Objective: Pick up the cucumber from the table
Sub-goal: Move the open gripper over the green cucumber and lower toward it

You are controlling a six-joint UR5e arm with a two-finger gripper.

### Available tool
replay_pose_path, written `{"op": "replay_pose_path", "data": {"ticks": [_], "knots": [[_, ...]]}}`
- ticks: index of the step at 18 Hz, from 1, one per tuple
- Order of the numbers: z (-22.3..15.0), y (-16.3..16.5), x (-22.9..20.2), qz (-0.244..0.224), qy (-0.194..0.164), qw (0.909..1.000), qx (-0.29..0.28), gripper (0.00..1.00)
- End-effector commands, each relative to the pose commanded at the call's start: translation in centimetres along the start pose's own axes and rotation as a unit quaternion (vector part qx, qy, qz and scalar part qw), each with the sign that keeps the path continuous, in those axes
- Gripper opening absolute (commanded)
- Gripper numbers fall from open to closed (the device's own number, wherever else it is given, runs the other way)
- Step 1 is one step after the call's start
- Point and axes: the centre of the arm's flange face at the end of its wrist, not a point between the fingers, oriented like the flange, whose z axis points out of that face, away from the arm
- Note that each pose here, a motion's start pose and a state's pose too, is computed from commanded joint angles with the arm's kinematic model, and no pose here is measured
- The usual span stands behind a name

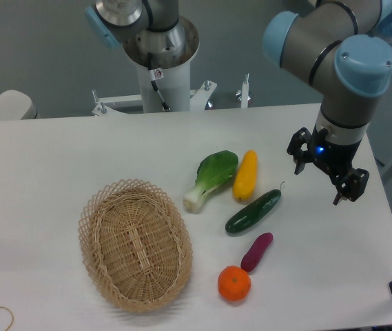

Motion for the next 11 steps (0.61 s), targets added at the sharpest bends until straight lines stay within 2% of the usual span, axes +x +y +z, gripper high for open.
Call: {"op": "replay_pose_path", "data": {"ticks": [5,11], "knots": [[0.8,0.0,0.3,0.001,-0.005,1.0000,0.002,1.00],[2.3,-0.7,1.4,-0.006,0.010,0.9999,-0.001,1.00]]}}
